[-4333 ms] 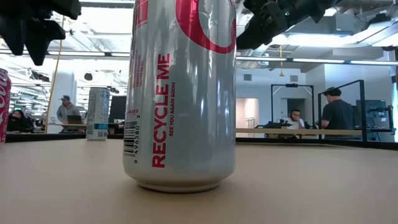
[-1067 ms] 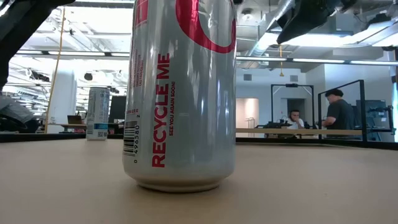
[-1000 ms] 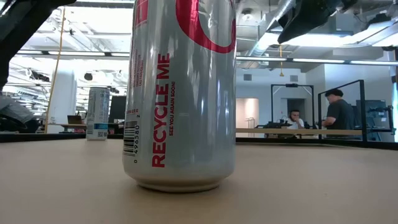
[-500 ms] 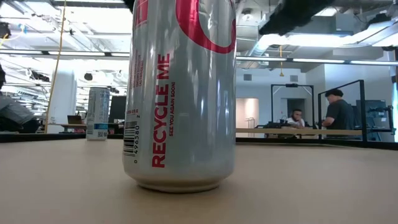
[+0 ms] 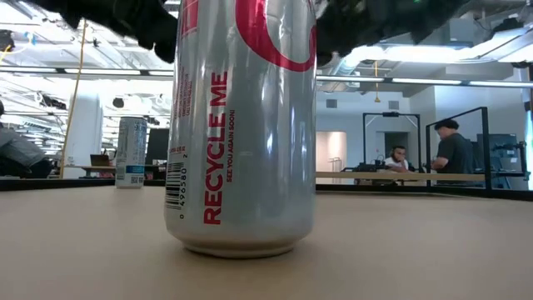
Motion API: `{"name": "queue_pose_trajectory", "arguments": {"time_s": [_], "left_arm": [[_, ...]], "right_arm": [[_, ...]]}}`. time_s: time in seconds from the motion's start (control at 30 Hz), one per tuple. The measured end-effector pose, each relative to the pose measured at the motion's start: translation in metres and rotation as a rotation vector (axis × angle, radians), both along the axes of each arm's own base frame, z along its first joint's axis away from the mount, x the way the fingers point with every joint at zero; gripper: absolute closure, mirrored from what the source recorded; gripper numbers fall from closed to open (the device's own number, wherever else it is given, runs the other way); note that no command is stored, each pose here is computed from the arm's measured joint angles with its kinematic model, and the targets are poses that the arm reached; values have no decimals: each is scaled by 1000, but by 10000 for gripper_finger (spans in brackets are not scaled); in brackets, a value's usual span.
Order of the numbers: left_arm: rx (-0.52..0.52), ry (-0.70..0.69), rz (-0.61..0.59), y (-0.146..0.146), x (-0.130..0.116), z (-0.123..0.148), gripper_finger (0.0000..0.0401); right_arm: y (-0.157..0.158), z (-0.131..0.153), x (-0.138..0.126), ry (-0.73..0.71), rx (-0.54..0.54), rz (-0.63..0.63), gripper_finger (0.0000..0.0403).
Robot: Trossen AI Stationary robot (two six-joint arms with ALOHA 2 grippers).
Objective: Place canned beverage on shelf
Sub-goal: Put the red soda can on the shelf aligned with the other red soda can
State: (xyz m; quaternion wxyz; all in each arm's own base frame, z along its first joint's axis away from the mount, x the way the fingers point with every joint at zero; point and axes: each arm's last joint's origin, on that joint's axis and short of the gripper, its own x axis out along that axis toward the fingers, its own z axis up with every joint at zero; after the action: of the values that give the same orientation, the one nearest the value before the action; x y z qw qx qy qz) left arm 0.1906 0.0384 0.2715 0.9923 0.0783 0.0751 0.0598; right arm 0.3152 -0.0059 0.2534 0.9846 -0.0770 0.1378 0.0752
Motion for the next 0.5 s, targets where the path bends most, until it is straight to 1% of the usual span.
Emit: {"name": "queue_pose_trajectory", "arguments": {"time_s": [0.07, 0.17, 0.23, 0.3, 0.4, 0.5], "left_arm": [[19, -35, 6, 0, -3, -14, 14], [47, -36, 7, -1, -7, -33, 14], [56, -29, 5, -1, -8, -40, 14], [54, -9, 6, -1, -8, -45, 14], [45, 36, 5, -1, -8, -51, 14], [37, 71, 4, -1, -6, -56, 14]], "right_arm": [[0, -3, 9, 18, 21, -6, 250], [-1, -1, 18, 43, 66, -23, 189], [-3, 3, 26, 59, 95, -37, 149], [-5, 1, 30, 108, 113, -51, 115], [-10, -3, 39, 157, 129, -72, 73], [-17, -7, 47, 183, 134, -90, 42]]}}
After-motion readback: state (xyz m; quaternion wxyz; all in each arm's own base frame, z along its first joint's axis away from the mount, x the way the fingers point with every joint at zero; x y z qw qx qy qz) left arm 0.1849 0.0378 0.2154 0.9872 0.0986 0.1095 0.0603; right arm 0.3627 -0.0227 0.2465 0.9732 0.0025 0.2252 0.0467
